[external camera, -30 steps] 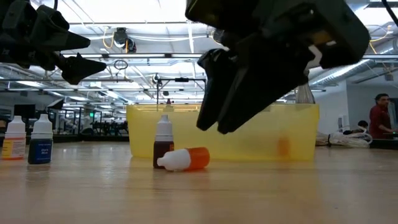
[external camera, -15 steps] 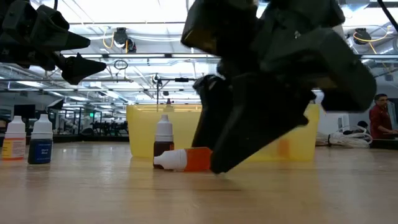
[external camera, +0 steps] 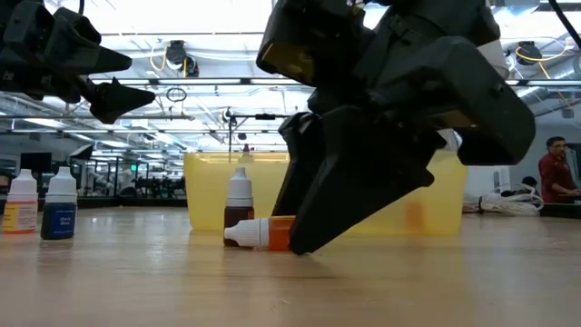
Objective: Pick & Place food coloring
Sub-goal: Put the small yellow food coloring bottle into the yellow container
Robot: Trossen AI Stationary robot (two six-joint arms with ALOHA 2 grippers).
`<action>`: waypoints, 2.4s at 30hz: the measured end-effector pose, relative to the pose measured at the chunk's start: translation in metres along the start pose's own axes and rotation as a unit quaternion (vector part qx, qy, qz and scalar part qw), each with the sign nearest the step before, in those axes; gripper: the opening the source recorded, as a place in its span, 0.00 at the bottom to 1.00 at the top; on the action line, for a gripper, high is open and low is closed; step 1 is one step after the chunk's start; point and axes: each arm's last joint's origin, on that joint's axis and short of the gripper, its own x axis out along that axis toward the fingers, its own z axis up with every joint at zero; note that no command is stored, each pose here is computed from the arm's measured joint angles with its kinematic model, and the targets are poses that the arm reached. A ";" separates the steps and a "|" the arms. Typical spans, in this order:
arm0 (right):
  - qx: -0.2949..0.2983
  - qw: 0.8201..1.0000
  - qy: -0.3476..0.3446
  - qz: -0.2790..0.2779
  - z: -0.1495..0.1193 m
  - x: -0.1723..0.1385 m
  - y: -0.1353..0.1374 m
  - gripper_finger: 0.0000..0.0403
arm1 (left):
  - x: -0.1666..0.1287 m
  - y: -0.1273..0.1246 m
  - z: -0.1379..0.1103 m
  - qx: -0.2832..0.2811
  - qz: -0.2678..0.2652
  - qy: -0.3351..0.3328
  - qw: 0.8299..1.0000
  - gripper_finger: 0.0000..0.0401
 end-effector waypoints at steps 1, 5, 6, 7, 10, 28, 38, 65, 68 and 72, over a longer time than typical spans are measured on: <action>0.004 1.000 0.000 0.000 0.000 0.000 0.000 0.36 | 0.000 0.000 0.000 0.000 0.000 0.000 1.000 0.94; 0.013 1.000 -0.002 -0.002 0.000 0.000 0.000 0.18 | 0.000 0.000 0.000 0.000 0.000 0.000 1.000 0.94; 0.014 1.000 -0.004 -0.002 0.001 0.000 0.000 0.13 | 0.000 0.000 0.000 0.000 0.000 0.000 1.000 0.94; 0.014 1.000 -0.007 -0.002 0.001 0.000 0.000 0.10 | 0.000 0.000 0.000 0.000 0.000 0.000 1.000 0.94; 0.011 1.000 -0.015 0.001 0.002 0.000 0.002 0.10 | 0.000 0.000 0.000 0.000 0.000 0.000 1.000 0.94; -0.015 0.995 -0.101 0.002 0.036 -0.094 0.035 0.10 | 0.000 0.000 0.002 -0.004 -0.002 -0.009 1.000 0.94; -0.037 0.984 -0.154 -0.087 0.051 -0.092 -0.001 0.10 | -0.002 -0.001 0.019 0.021 0.024 -0.100 0.995 0.94; 0.017 0.966 -0.199 -0.162 0.037 -0.080 -0.107 0.10 | 0.078 -0.036 0.035 0.199 0.053 0.151 0.967 0.94; 0.009 0.964 -0.207 -0.165 0.038 -0.081 -0.107 0.10 | 0.095 -0.048 0.033 0.217 0.038 0.170 0.961 0.94; 0.003 0.964 -0.206 -0.168 0.038 -0.081 -0.109 0.10 | 0.110 -0.064 0.035 0.241 0.017 0.178 0.954 0.94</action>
